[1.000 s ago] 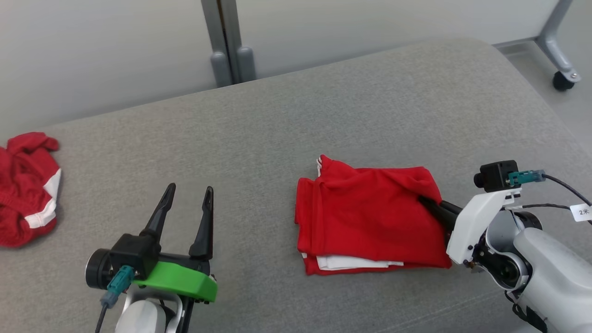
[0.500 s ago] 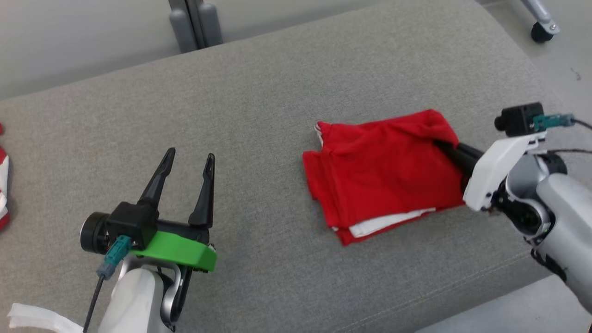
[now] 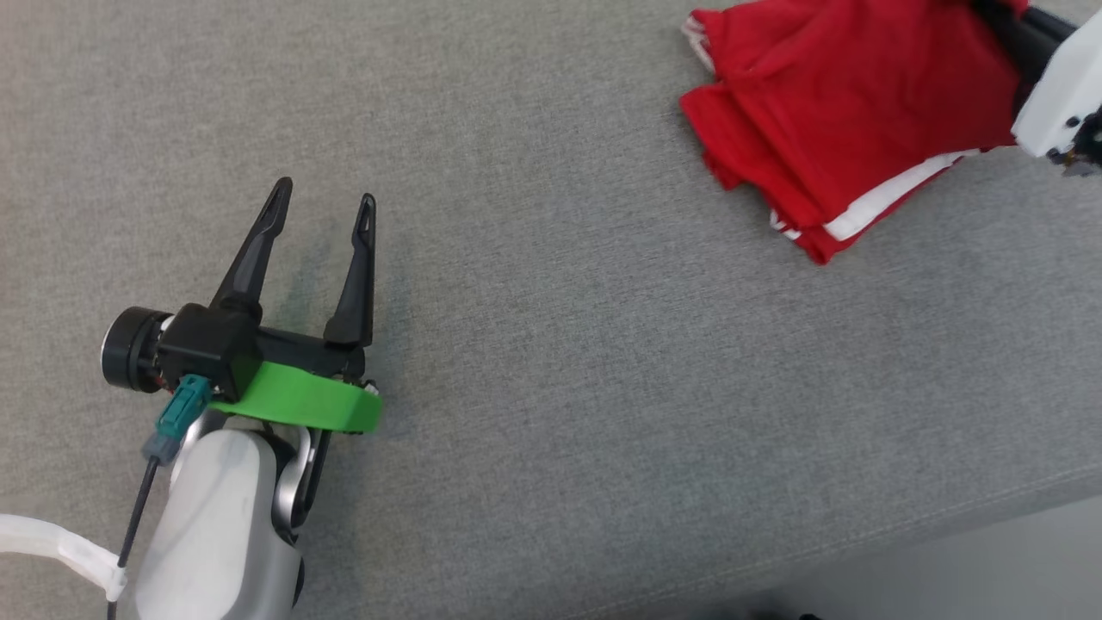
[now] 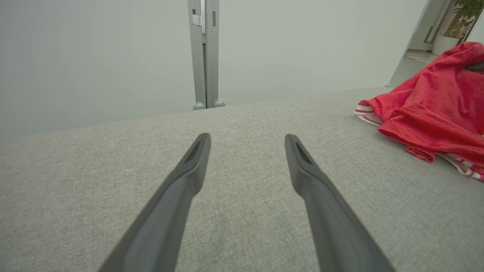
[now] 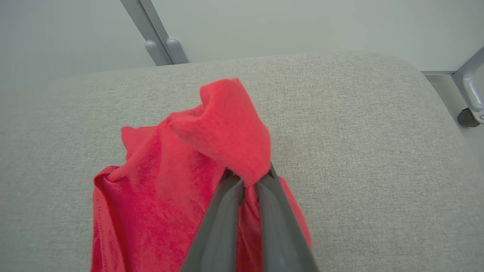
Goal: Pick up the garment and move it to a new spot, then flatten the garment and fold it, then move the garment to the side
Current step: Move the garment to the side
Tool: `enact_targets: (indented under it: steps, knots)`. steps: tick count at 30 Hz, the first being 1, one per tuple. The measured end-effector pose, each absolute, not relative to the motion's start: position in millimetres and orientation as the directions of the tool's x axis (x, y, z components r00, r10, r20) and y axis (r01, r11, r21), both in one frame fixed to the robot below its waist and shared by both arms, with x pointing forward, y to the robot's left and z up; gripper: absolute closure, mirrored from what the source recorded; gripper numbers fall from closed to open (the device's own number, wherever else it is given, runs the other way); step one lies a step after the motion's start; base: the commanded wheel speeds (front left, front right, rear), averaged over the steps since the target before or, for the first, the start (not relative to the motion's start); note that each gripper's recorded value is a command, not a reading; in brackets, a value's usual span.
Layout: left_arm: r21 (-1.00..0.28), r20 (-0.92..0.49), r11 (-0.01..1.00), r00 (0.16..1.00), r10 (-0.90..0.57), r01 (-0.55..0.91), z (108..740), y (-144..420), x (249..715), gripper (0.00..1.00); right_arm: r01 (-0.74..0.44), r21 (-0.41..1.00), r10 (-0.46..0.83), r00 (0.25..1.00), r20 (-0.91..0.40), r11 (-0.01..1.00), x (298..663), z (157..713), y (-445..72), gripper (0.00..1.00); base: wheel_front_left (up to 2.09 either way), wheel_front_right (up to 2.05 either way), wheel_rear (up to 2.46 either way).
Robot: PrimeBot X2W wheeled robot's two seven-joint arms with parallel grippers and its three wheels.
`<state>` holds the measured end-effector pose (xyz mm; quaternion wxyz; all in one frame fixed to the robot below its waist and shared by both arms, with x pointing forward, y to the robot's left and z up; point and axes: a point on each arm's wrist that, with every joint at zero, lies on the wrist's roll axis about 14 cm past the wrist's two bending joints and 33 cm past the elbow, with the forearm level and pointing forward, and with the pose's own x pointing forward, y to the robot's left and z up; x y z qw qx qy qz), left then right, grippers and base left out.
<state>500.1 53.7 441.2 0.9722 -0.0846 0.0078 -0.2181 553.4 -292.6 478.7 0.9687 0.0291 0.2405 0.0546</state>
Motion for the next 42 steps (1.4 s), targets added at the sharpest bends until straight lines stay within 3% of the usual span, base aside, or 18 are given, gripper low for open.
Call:
enact_targets:
  steps: [8,12,13,14,15,22,29,36,42]
  knots:
    - [-0.172,-0.047,0.909,0.919,-0.392,0.379,404.3,71.3,507.8,0.00,0.096,0.013,-0.078,0.871,-0.485,0.995,578.3,449.8,-363.4,1.00,0.00,0.00,0.00]
    - [-0.168,-0.067,0.916,0.923,-0.379,0.364,393.6,78.0,510.3,0.00,0.131,-0.017,-0.124,0.872,-0.474,0.991,584.9,438.8,-377.0,1.00,0.00,0.00,0.00]
    - [-0.167,-0.070,0.918,0.924,-0.375,0.360,391.9,79.7,510.8,0.00,0.136,-0.024,-0.131,0.878,-0.461,0.990,587.2,437.6,-378.3,0.92,0.00,0.00,0.00]
    - [-0.166,-0.071,0.919,0.925,-0.373,0.358,391.2,80.6,511.1,0.00,0.140,-0.025,-0.136,0.881,-0.453,0.990,588.4,437.1,-378.9,0.52,0.00,0.00,0.00]
    - [-0.165,-0.074,0.921,0.927,-0.369,0.354,390.3,82.3,511.4,0.00,0.144,-0.033,-0.144,0.886,-0.440,0.989,590.0,436.5,-379.9,0.00,0.00,0.00,0.00]
    - [-0.153,-0.042,0.928,0.936,-0.350,0.341,406.7,87.6,512.9,0.00,0.127,-0.140,-0.166,0.934,-0.317,0.982,591.7,465.0,-384.7,0.00,0.00,0.00,0.00]
    - [-0.150,-0.006,0.952,0.963,-0.269,0.265,434.6,113.0,499.6,0.00,0.001,-0.097,-0.014,0.992,-0.128,0.995,596.5,517.1,-327.8,0.00,0.00,0.00,0.00]
    - [-0.141,0.033,0.974,0.984,-0.173,0.176,465.8,143.9,473.5,0.00,-0.147,-0.035,0.149,0.985,0.087,0.989,565.0,583.3,-267.0,0.00,0.00,0.00,0.00]
    - [-0.144,0.075,0.982,0.990,-0.116,0.126,491.4,158.9,450.3,0.00,-0.168,0.014,0.165,0.979,0.122,0.986,503.5,571.8,-244.3,0.00,0.00,0.00,0.00]
